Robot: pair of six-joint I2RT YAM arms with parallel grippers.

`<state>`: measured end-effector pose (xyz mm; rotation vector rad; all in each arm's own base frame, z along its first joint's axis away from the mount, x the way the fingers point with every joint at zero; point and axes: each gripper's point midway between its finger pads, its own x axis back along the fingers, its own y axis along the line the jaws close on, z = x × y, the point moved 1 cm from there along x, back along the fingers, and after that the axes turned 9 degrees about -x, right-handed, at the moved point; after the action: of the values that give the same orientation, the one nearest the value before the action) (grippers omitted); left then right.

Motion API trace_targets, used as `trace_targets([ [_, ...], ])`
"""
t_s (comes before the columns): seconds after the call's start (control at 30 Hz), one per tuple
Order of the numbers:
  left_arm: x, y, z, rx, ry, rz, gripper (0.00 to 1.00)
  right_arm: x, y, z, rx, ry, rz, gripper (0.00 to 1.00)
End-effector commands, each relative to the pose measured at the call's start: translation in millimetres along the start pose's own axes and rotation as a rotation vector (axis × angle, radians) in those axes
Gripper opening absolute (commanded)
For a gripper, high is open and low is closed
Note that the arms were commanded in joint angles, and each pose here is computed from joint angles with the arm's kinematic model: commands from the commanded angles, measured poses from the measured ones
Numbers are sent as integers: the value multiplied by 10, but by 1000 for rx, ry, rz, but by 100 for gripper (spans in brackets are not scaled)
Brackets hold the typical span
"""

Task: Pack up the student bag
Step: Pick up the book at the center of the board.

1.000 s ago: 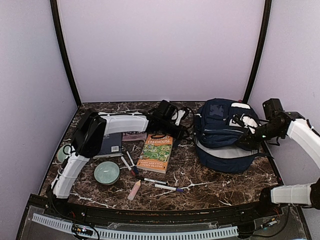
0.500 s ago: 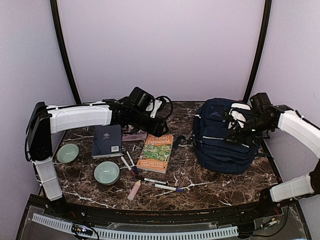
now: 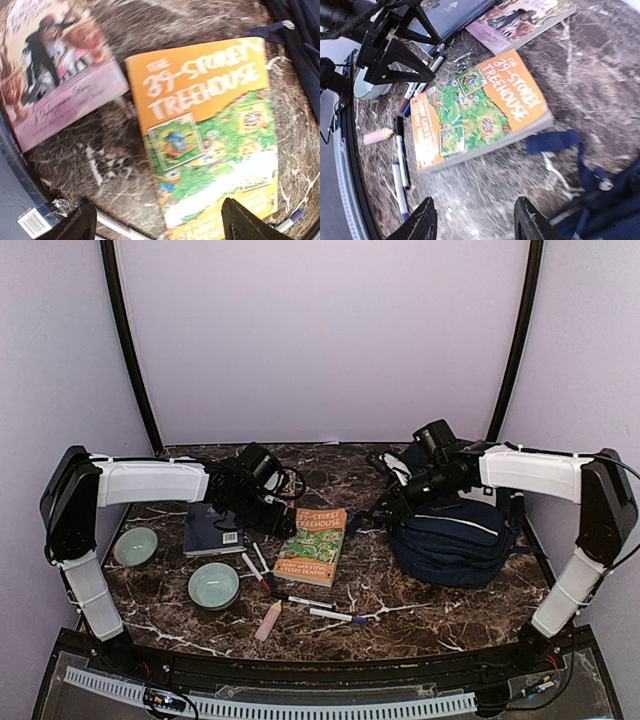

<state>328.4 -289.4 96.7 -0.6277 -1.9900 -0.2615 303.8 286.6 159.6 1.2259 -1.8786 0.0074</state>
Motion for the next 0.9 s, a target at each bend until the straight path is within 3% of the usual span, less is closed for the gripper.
trace_targets([
  [0.0,148,80,-50,118,-39,62,89,-351,145,-229,-81,-37,-38,52],
  [0.17,20,122,-8,173,-13,81,88,-534,-4,-300,-188,-79,26,54],
  [0.37,-195,145,45,182,11,116,87,-828,-80,-175,-314,-12,-10,55],
  [0.67,-436,93,54,224,13,188,86,-1115,-63,-15,-342,72,-37,60],
  [0.87,-506,38,190,289,42,228,79,-1260,-144,184,-377,119,-35,52],
])
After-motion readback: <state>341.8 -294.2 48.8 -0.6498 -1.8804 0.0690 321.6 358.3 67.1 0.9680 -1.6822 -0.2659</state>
